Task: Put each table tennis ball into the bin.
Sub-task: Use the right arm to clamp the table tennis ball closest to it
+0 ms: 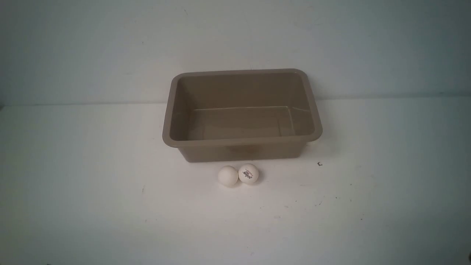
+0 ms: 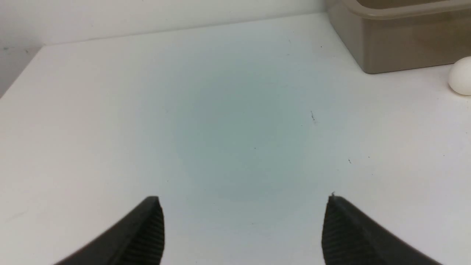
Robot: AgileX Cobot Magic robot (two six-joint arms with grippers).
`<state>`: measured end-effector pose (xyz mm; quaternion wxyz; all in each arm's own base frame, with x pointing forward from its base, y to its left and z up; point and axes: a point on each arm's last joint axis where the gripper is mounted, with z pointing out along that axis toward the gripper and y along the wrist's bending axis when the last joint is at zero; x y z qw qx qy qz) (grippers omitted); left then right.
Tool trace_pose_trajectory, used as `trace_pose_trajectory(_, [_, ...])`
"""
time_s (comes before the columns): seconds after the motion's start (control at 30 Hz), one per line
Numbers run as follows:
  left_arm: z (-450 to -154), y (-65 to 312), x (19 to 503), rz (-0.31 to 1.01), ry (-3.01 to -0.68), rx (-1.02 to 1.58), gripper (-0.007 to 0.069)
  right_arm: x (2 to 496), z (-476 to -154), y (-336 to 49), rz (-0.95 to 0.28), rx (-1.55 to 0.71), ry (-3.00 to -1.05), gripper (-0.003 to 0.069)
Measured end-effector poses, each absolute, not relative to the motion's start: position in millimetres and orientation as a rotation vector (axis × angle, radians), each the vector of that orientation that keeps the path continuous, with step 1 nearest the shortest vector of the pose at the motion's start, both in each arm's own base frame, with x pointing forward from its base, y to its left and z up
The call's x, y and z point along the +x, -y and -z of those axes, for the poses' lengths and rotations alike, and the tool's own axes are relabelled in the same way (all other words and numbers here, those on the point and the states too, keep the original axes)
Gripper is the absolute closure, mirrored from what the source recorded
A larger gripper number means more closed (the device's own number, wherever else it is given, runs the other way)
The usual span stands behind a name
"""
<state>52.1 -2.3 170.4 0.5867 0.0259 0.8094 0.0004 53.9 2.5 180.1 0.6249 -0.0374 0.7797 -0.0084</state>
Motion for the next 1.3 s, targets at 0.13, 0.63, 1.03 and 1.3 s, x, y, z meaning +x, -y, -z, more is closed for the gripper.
trace_pose_trajectory(0.13, [-170.4, 2.3, 52.1, -0.001, -1.887, 0.06, 0.0105, 53.9, -180.1, -2.5, 0.019, -0.086, -1.789, 0.0165])
trace_pose_trajectory(0.63, [-170.4, 2.3, 52.1, -0.001, -1.887, 0.06, 0.0105, 53.9, -180.1, -2.5, 0.019, -0.086, -1.789, 0.0165])
trace_pose_trajectory(1.03, [-170.4, 2.3, 52.1, -0.001, -1.887, 0.06, 0.0105, 54.5, -181.5, -1.7, 0.045, -0.1, -1.763, 0.0165])
trace_pose_trajectory(1.3, [-170.4, 2.3, 52.1, -0.001, -1.887, 0.06, 0.0105, 48.8, -233.6, -1.7, 0.014, -0.054, -1.535, 0.0165])
